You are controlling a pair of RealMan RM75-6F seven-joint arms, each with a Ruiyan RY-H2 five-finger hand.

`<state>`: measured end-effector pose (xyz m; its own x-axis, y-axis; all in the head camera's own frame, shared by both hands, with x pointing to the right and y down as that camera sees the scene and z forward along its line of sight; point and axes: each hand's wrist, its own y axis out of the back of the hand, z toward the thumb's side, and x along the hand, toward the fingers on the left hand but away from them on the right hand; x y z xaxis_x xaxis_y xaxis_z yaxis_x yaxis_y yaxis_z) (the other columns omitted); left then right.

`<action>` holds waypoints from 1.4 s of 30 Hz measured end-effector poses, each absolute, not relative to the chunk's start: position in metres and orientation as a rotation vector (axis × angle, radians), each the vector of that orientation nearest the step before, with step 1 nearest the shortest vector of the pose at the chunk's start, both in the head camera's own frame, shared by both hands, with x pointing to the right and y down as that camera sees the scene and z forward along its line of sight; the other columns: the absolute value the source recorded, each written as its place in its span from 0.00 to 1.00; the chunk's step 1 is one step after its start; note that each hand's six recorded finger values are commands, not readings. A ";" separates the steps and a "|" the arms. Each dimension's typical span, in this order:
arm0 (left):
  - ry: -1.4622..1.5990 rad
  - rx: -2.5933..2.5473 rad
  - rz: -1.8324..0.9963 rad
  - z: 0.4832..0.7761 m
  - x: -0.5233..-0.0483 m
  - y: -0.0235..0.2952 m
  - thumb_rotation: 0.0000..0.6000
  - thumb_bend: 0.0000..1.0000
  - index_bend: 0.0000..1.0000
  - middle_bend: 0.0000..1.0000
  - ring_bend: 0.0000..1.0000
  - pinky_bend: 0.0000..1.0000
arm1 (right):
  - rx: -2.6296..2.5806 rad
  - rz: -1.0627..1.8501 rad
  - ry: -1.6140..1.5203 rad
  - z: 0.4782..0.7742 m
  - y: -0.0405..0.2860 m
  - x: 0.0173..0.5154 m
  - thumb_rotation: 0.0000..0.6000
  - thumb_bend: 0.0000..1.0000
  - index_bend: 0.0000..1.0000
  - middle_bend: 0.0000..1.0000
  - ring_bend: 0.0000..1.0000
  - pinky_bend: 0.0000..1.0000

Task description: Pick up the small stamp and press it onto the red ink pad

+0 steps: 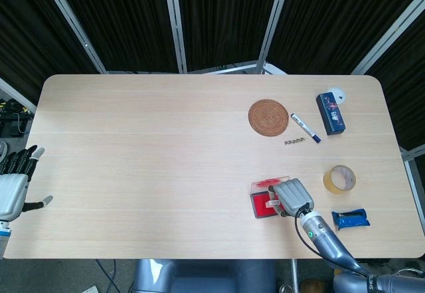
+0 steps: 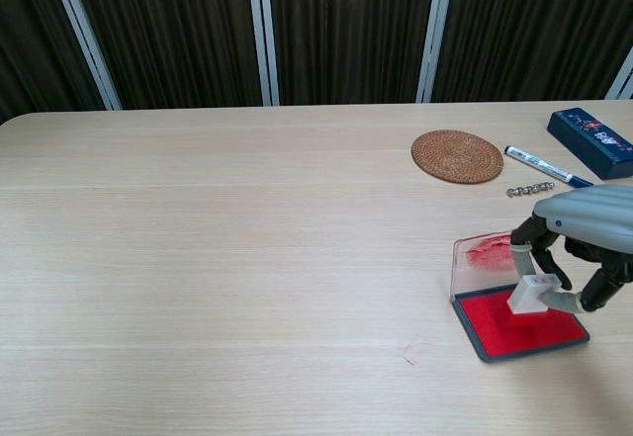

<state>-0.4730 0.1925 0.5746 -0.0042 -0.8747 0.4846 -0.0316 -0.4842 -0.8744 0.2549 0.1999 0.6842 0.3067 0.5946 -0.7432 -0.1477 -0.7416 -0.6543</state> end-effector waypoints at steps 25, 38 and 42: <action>0.954 -1.588 -1.579 0.577 -0.474 0.192 1.00 0.00 0.00 0.00 0.00 0.00 | -1.940 1.501 -0.388 0.699 0.203 0.251 1.00 0.58 0.59 0.64 0.94 1.00; 0.957 -1.587 -1.579 0.577 -0.475 0.192 1.00 0.00 0.00 0.00 0.00 0.00 | -1.924 1.495 -0.362 0.705 0.208 0.251 1.00 0.58 0.59 0.64 0.94 1.00; 0.956 -1.588 -1.580 0.577 -0.475 0.192 1.00 0.00 0.00 0.00 0.00 0.00 | -1.920 1.502 -0.359 0.708 0.209 0.253 1.00 0.58 0.59 0.64 0.94 1.00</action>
